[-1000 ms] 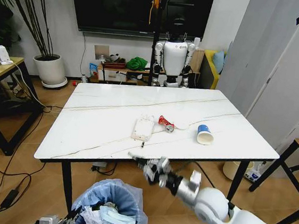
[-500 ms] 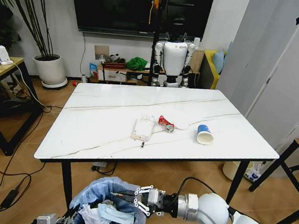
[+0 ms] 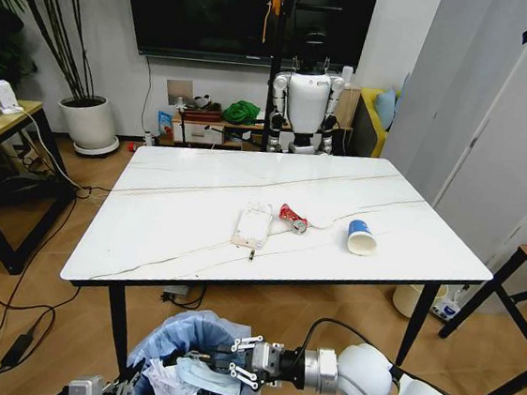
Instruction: Pick up the trash bin and place the trash from the table into it.
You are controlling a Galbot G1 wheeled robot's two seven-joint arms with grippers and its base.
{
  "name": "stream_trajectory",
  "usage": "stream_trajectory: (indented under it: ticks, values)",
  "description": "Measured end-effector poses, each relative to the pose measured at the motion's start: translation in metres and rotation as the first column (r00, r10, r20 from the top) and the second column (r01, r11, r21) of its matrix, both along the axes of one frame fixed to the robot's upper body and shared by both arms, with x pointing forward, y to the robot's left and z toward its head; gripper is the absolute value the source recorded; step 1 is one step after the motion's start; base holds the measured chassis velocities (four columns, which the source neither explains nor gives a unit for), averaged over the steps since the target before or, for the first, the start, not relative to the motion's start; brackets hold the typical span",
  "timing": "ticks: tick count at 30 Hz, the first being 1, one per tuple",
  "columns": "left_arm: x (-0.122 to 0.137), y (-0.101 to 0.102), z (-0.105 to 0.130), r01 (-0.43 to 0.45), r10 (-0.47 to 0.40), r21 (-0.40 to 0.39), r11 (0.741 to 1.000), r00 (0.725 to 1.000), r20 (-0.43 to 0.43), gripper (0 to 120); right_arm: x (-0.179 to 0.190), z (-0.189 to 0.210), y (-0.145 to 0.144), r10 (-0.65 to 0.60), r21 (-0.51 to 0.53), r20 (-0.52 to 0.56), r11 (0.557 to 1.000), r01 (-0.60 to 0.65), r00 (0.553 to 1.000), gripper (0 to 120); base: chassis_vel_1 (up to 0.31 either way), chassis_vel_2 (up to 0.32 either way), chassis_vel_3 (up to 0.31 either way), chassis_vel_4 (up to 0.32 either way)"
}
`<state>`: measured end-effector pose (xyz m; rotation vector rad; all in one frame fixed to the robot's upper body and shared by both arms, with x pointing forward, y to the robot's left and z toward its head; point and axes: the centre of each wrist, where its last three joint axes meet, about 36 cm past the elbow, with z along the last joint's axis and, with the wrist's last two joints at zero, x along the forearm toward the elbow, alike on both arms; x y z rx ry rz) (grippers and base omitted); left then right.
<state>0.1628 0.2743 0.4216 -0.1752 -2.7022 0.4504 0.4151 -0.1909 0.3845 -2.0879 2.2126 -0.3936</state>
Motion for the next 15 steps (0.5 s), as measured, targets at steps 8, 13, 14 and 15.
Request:
stream_trajectory:
  ticks: [8, 13, 14, 15]
  values:
    - [0.006, 0.006, -0.001, 0.012, -0.012, 0.003, 1.000, 1.000, 0.000, 0, 0.000, -0.001, -0.004, -0.043, 0.036, -0.033, 0.998, 0.044, 0.999, 54, 0.000, 0.000, 0.000, 0.000]
    - [0.010, 0.004, -0.007, 0.034, -0.034, -0.004, 0.999, 0.999, -0.008, 0, 0.013, 0.009, -0.021, -0.139, 0.071, -0.035, 0.987, 0.141, 0.990, 75, 0.000, 0.000, 0.000, 0.000]
    - [0.011, 0.003, -0.009, 0.046, -0.046, -0.007, 0.999, 0.999, -0.011, 0, 0.017, 0.013, -0.029, -0.180, 0.078, -0.036, 0.980, 0.182, 0.983, 81, 0.000, 0.000, 0.000, 0.000]
    - [0.014, 0.004, -0.010, 0.059, -0.059, -0.010, 0.998, 0.998, -0.014, 0, 0.021, 0.017, -0.036, -0.220, 0.085, -0.039, 0.971, 0.222, 0.975, 86, 0.000, 0.000, 0.000, 0.000]
